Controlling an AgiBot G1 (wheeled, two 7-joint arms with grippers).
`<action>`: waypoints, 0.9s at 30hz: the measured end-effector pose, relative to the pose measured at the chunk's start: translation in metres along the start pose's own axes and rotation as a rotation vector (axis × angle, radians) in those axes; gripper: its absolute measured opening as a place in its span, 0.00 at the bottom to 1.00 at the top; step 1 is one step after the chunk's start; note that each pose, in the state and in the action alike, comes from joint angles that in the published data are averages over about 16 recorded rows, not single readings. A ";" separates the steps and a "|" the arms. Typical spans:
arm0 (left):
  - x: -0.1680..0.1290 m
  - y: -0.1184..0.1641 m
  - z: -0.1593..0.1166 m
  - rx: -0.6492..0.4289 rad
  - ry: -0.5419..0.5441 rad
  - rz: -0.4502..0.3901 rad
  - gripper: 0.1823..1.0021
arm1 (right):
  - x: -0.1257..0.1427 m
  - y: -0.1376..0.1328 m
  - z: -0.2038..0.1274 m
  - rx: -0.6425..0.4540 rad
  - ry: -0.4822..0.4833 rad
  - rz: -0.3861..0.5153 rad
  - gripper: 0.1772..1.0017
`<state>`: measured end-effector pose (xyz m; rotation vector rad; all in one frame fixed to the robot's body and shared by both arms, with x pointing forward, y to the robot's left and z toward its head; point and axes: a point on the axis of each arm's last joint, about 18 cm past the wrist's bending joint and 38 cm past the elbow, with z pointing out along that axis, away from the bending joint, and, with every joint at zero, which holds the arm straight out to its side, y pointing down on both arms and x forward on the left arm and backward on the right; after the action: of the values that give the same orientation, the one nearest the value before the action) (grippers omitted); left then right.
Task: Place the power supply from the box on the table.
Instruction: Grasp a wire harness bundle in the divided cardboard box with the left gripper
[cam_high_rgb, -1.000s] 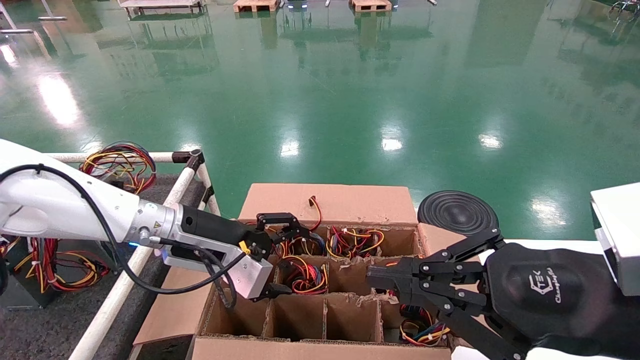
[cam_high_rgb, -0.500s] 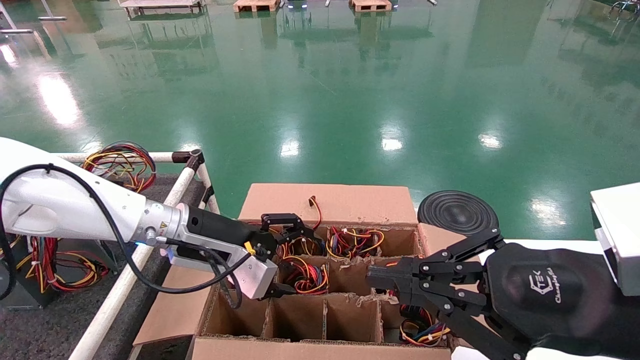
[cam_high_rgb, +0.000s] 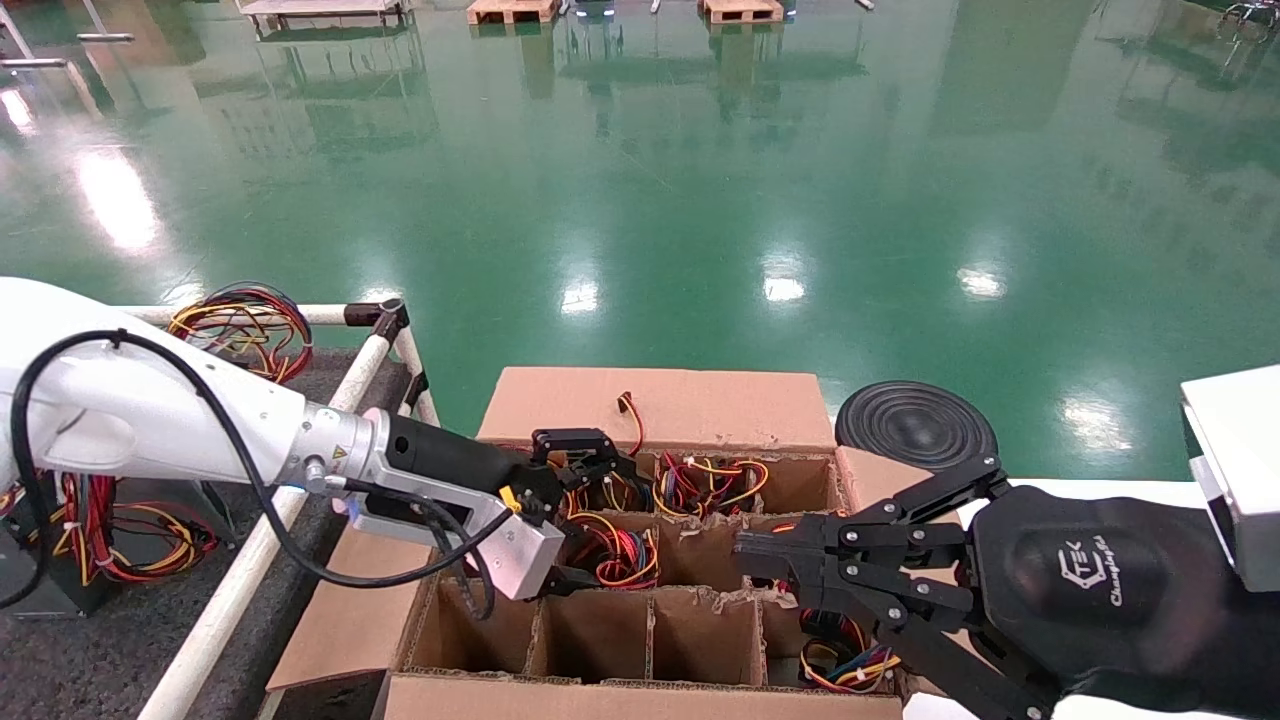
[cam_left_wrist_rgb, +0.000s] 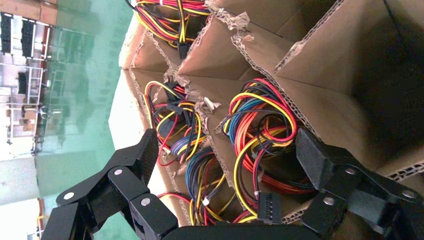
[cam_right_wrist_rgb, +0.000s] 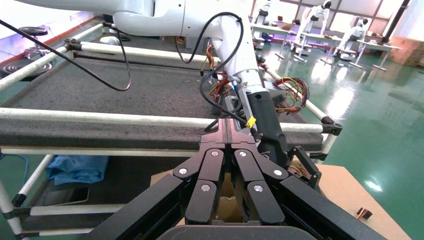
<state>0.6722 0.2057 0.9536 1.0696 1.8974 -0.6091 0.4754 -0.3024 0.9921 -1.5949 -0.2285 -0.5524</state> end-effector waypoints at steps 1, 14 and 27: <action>0.000 0.000 0.001 0.000 0.000 0.000 1.00 | 0.000 0.000 0.000 0.000 0.000 0.000 0.02; 0.003 0.000 0.010 0.008 0.004 0.002 1.00 | 0.000 0.000 0.000 0.000 0.000 0.000 0.02; 0.002 0.001 0.012 0.015 0.007 0.002 0.98 | 0.000 0.000 0.000 0.000 0.000 0.000 0.02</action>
<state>0.6770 0.1985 0.9455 1.0849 1.9005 -0.6198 0.4754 -0.3024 0.9921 -1.5949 -0.2285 -0.5524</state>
